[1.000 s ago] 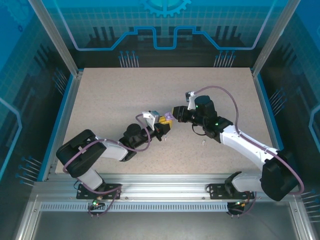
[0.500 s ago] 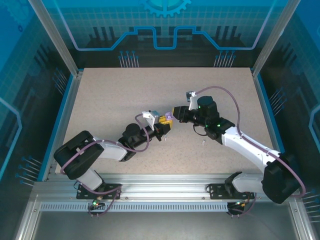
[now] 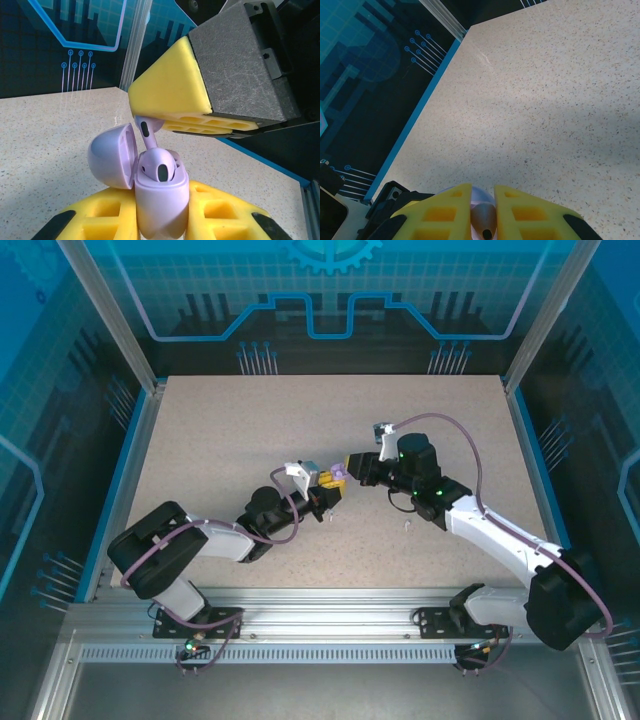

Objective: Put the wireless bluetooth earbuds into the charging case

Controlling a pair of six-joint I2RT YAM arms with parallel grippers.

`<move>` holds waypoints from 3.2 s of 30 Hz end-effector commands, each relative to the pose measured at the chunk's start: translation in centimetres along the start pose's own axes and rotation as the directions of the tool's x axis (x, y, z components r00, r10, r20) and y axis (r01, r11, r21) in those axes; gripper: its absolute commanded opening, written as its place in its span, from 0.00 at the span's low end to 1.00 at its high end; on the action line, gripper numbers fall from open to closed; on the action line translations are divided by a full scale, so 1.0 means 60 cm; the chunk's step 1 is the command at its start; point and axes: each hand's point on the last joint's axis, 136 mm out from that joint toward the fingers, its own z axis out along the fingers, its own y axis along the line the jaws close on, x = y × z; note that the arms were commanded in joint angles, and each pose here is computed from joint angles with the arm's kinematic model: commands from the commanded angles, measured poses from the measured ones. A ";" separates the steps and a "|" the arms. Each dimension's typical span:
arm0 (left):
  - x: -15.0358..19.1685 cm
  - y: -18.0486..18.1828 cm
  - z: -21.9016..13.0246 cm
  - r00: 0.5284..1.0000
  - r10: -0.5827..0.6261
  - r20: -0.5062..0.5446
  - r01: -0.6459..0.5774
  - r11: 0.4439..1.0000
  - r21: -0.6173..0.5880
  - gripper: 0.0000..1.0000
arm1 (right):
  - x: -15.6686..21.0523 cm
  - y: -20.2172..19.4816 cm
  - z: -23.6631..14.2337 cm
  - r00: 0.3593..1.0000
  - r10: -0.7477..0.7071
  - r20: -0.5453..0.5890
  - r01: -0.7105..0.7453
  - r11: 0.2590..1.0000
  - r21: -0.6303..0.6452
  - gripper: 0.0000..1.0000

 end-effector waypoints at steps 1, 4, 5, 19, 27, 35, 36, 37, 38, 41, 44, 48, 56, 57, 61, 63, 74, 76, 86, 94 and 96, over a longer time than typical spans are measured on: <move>-0.114 -0.020 0.008 0.975 0.058 0.215 -0.065 0.998 0.022 0.22 | 0.061 -0.020 0.001 0.992 0.021 -0.128 -0.019 1.000 0.015 0.17; -0.115 -0.021 0.009 0.974 0.061 0.216 -0.067 0.997 0.023 0.22 | 0.063 -0.022 0.001 0.991 0.022 -0.130 -0.020 1.000 0.016 0.17; -0.115 -0.020 0.010 0.974 0.061 0.216 -0.068 0.997 0.023 0.22 | 0.064 -0.022 0.001 0.991 0.022 -0.130 -0.020 1.000 0.015 0.17; -0.119 -0.020 0.008 0.973 0.064 0.222 -0.069 0.997 0.016 0.22 | 0.074 -0.024 -0.001 0.990 0.020 -0.139 -0.020 1.000 0.008 0.17; -0.119 -0.012 0.013 0.972 0.062 0.225 -0.062 0.998 -0.005 0.22 | 0.078 -0.026 0.000 0.990 0.026 -0.140 -0.025 1.000 0.006 0.16; -0.117 -0.009 0.014 0.972 0.068 0.225 -0.066 0.998 -0.016 0.22 | 0.082 -0.028 0.002 0.989 0.030 -0.144 -0.030 1.000 0.003 0.16; -0.119 -0.009 0.015 0.971 0.070 0.227 -0.068 0.998 -0.016 0.22 | 0.082 -0.028 0.001 0.989 0.028 -0.143 -0.028 1.000 0.001 0.16; -0.118 -0.008 0.015 0.972 0.070 0.226 -0.068 0.998 -0.017 0.22 | 0.085 -0.029 0.001 0.989 0.027 -0.145 -0.027 1.000 0.001 0.16; -0.118 -0.009 0.015 0.972 0.071 0.226 -0.069 0.997 -0.017 0.22 | 0.086 -0.028 0.000 0.989 0.025 -0.146 -0.026 1.000 -0.001 0.16; -0.118 -0.010 0.016 0.972 0.070 0.225 -0.069 0.998 -0.011 0.22 | 0.089 -0.029 -0.002 0.989 0.017 -0.149 -0.018 1.000 -0.005 0.16; -0.119 -0.010 0.017 0.971 0.071 0.226 -0.071 0.997 -0.009 0.22 | 0.090 -0.028 -0.005 0.989 0.010 -0.148 -0.012 1.000 -0.010 0.16; -0.119 -0.011 0.017 0.971 0.070 0.227 -0.070 0.998 -0.009 0.22 | 0.088 -0.027 -0.009 0.990 0.002 -0.139 -0.004 1.000 -0.013 0.16; -0.120 -0.013 0.017 0.971 0.071 0.227 -0.072 0.997 -0.004 0.22 | 0.095 -0.030 -0.009 0.989 0.003 -0.148 -0.005 1.000 -0.012 0.16; -0.121 -0.014 0.018 0.971 0.072 0.228 -0.073 0.997 -0.001 0.22 | 0.096 -0.032 -0.009 0.989 0.004 -0.149 -0.006 1.000 -0.009 0.16; -0.121 -0.019 0.019 0.972 0.071 0.225 -0.077 0.997 0.018 0.22 | 0.099 -0.033 -0.008 0.988 -0.006 -0.157 0.004 1.000 -0.011 0.16; -0.122 -0.020 0.020 0.972 0.070 0.226 -0.078 0.997 0.024 0.22 | 0.101 -0.036 -0.009 0.987 -0.010 -0.161 0.008 1.000 -0.012 0.16; -0.126 -0.027 0.023 0.971 0.071 0.229 -0.083 0.996 0.043 0.22 | 0.105 -0.036 -0.010 0.987 -0.029 -0.158 0.024 0.999 -0.036 0.16; -0.127 -0.029 0.024 0.971 0.072 0.230 -0.085 0.995 0.049 0.22 | 0.106 -0.039 -0.010 0.987 -0.029 -0.161 0.024 0.999 -0.033 0.16; -0.130 -0.042 0.024 0.970 0.079 0.231 -0.102 0.991 0.090 0.22 | 0.106 -0.045 -0.013 0.984 -0.045 -0.172 0.037 0.998 -0.052 0.16; -0.130 -0.041 0.023 0.970 0.081 0.231 -0.103 0.991 0.085 0.22 | 0.108 -0.049 -0.019 0.984 -0.051 -0.173 0.039 0.997 -0.070 0.16; -0.130 -0.040 0.023 0.969 0.083 0.231 -0.105 0.991 0.083 0.22 | 0.108 -0.049 -0.020 0.983 -0.052 -0.175 0.039 0.996 -0.075 0.16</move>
